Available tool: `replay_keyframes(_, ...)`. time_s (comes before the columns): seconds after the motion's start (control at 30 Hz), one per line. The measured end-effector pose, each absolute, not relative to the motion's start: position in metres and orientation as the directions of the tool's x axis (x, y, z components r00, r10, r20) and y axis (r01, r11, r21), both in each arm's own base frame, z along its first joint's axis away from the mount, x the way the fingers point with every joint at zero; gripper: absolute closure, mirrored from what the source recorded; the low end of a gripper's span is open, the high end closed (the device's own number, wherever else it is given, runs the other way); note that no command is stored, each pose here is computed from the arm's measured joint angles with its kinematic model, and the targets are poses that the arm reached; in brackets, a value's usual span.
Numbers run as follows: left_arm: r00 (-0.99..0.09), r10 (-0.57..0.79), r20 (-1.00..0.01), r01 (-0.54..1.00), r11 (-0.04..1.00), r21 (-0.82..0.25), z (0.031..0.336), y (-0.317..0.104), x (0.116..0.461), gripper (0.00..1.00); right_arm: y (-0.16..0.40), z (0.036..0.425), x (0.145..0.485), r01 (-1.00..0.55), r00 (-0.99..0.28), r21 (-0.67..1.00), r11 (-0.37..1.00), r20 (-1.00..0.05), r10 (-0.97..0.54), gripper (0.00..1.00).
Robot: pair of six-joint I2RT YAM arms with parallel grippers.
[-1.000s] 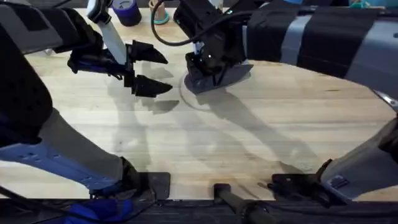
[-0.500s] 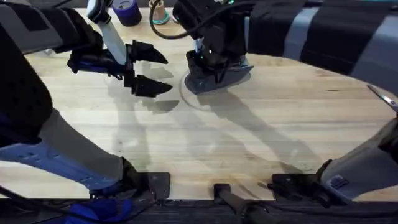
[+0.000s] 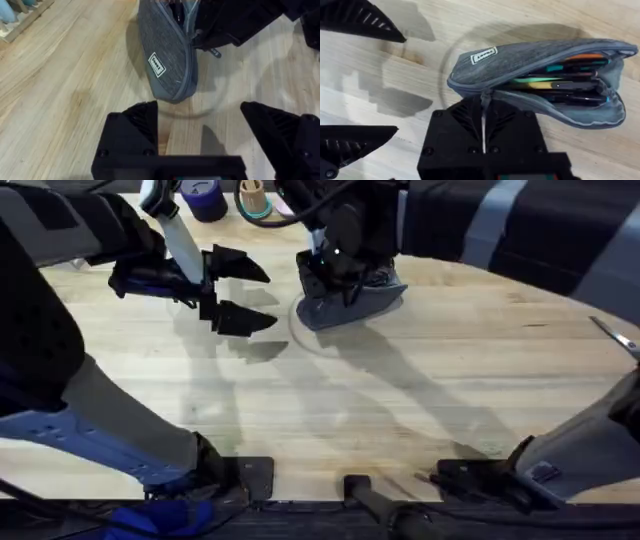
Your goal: Unzip the bag, pick up the pens from the table one at a time and place them inside, then zip the bag closed.
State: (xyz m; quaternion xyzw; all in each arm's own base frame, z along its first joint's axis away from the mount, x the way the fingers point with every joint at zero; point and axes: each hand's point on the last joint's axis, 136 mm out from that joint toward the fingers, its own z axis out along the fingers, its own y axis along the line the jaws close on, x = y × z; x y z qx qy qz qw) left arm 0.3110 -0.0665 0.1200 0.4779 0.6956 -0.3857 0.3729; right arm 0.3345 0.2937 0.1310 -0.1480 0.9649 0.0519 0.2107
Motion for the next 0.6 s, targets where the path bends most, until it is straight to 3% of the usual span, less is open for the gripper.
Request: replay_keyframes(0.6,-0.182,0.405,-0.896,0.973,0.208,-0.103,0.117,-0.077,0.319,0.006,0.294,0.131,0.334,-0.308,-0.867,0.038,0.951,-0.422,-0.264,0.97)
